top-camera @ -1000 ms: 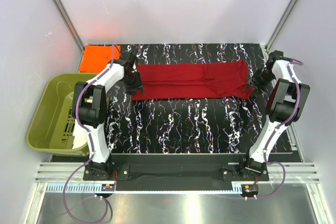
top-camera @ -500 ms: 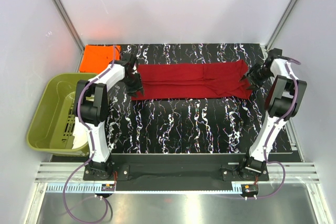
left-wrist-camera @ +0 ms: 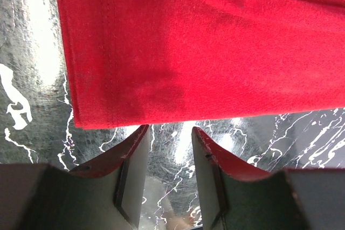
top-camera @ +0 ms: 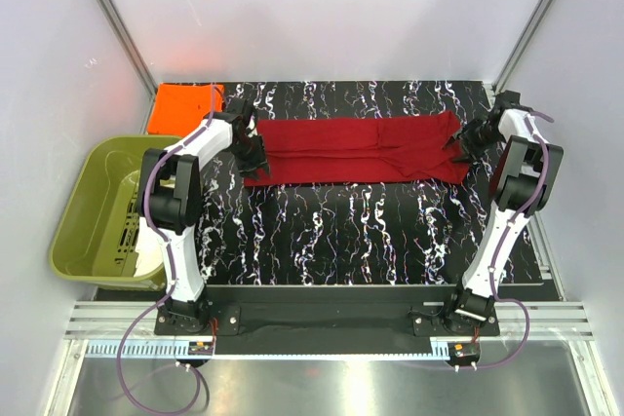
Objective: Fold and stack the t-shirts
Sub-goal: Fold the tshirt
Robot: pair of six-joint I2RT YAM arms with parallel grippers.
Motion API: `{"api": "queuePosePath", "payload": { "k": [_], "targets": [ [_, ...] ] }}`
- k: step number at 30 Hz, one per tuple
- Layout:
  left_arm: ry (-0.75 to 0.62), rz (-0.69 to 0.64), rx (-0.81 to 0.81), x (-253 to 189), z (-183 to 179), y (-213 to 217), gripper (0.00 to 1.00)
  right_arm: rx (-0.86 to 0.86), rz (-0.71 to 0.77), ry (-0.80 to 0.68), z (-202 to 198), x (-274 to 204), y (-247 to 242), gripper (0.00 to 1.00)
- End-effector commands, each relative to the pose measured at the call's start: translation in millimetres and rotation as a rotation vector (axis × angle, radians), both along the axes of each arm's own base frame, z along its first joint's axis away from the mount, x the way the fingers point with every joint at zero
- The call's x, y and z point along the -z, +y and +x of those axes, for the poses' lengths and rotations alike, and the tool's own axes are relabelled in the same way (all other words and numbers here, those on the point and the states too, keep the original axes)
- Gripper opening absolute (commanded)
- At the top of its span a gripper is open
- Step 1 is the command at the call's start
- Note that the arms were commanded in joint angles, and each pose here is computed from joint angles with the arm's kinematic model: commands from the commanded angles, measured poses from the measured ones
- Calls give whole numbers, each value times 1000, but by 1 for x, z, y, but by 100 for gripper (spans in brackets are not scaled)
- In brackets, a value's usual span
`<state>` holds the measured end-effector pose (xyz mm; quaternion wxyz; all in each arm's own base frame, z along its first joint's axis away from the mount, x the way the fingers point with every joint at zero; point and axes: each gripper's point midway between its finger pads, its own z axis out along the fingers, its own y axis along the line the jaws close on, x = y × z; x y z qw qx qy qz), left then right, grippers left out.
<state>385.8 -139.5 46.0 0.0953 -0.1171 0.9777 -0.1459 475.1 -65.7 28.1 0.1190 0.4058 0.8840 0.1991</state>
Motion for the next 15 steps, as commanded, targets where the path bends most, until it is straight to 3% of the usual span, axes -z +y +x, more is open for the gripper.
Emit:
{"api": "queuePosePath", "payload": {
  "k": [1, 7, 11, 12, 15],
  "targets": [
    [-59, -40, 16, -19, 11, -8, 42, 15, 17, -67, 20, -14, -2, 56],
    [-52, -33, 18, -16, 10, -7, 42, 24, 20, -88, 28, -16, -4, 48],
    [-46, -29, 15, -13, 10, -6, 42, 22, 34, -107, 36, -22, -4, 30],
    [-50, -26, 14, -14, 12, -5, 42, 23, 36, -118, 39, -26, -4, 19],
    [-45, -18, 17, -11, 13, -5, 42, 28, 38, -160, 48, -44, -5, 4]
  ]
}}
